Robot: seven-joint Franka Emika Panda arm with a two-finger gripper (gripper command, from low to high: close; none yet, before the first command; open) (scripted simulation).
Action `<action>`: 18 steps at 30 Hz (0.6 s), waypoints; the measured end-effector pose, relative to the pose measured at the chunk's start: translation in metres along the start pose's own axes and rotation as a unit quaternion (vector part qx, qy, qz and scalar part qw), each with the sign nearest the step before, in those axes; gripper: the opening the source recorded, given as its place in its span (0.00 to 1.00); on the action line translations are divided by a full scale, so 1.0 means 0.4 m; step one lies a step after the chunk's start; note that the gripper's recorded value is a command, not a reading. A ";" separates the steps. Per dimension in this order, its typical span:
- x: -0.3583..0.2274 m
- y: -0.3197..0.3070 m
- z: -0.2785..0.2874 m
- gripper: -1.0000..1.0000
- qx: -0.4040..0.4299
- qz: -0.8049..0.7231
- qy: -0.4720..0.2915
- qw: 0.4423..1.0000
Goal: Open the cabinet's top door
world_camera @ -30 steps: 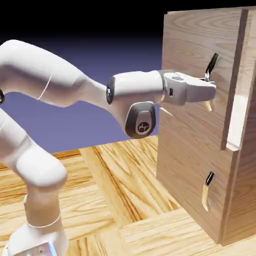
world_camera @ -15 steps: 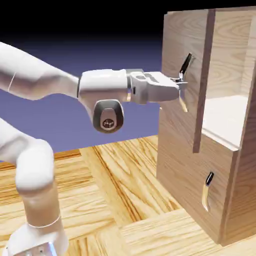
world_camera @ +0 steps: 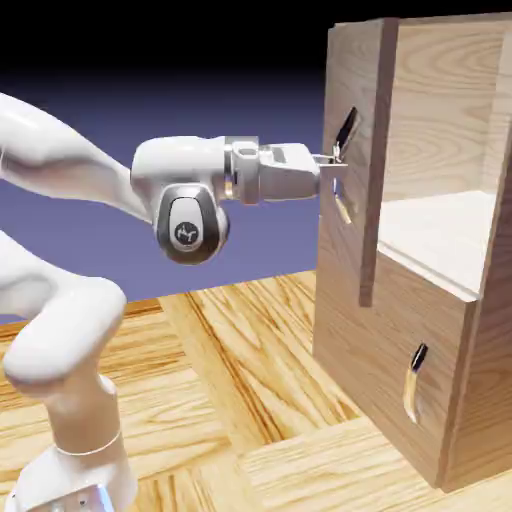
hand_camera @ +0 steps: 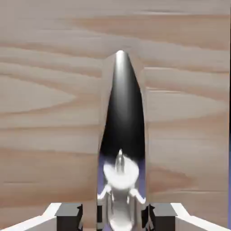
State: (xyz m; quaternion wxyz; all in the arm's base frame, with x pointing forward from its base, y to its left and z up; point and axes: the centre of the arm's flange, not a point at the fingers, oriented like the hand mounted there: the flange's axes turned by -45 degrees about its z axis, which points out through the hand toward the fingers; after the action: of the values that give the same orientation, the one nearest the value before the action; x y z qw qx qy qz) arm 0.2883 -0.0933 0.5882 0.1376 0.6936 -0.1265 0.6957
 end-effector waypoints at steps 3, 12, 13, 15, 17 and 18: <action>0.000 0.003 0.002 0.00 0.004 0.002 0.000 1.000; 0.001 0.009 -0.023 0.00 0.003 0.008 -0.003 1.000; 0.002 0.007 -0.029 0.00 0.000 0.008 -0.002 1.000; 0.002 -0.004 -0.053 0.00 -0.012 0.007 -0.003 1.000; 0.002 -0.017 -0.085 0.00 -0.029 0.007 -0.003 1.000; 0.002 -0.024 -0.100 0.00 -0.037 0.007 -0.003 0.999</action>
State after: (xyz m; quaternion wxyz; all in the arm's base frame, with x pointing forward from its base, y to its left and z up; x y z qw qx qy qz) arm 0.2544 -0.0697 0.5888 0.1574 0.6891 -0.1573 0.6896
